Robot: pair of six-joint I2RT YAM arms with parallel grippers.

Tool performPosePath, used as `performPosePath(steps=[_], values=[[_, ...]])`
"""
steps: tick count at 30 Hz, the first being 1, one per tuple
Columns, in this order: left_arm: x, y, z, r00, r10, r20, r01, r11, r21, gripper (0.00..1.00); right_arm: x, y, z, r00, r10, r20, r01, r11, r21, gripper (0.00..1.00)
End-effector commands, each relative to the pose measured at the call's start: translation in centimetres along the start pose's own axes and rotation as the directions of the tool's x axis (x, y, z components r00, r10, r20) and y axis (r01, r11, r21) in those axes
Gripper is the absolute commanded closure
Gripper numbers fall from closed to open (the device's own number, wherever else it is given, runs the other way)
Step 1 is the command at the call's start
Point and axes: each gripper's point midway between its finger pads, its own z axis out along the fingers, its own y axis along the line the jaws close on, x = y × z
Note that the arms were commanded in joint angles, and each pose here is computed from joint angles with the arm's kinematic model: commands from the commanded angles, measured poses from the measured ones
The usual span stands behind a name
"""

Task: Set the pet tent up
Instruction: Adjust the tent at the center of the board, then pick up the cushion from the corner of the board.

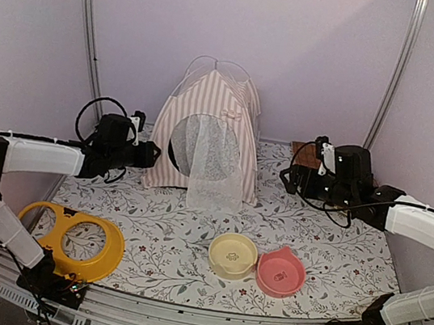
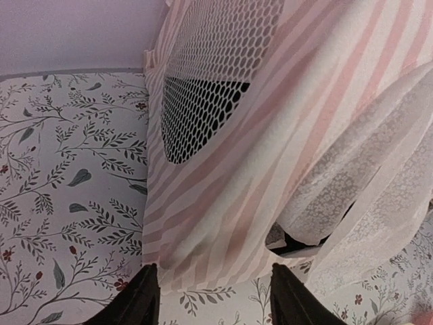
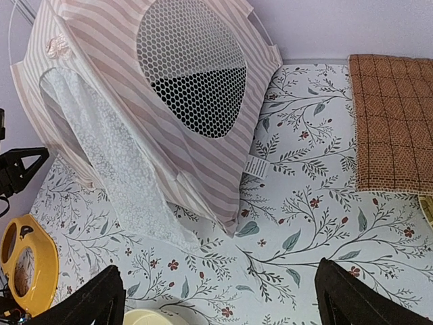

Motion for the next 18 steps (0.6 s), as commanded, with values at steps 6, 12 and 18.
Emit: performPosePath(steps=[6, 12, 18], values=[[-0.7, -1.8, -4.1, 0.998, -0.042, 0.039, 0.038, 0.996, 0.084, 0.45, -0.4, 1.1, 1.9, 0.992, -0.116, -0.04, 0.115, 0.993, -0.033, 0.01], [2.0, -2.0, -7.5, 0.993, -0.116, -0.013, 0.116, 0.992, 0.039, 0.44, 1.3, 1.4, 2.5, 0.987, -0.13, -0.094, 0.124, 0.99, -0.075, 0.0], [6.2, 0.4, -10.0, 0.976, -0.2, -0.082, 0.19, 0.975, -0.112, 0.44, 3.4, 1.7, 3.1, 0.983, -0.12, -0.14, 0.103, 0.987, -0.121, 0.01]])
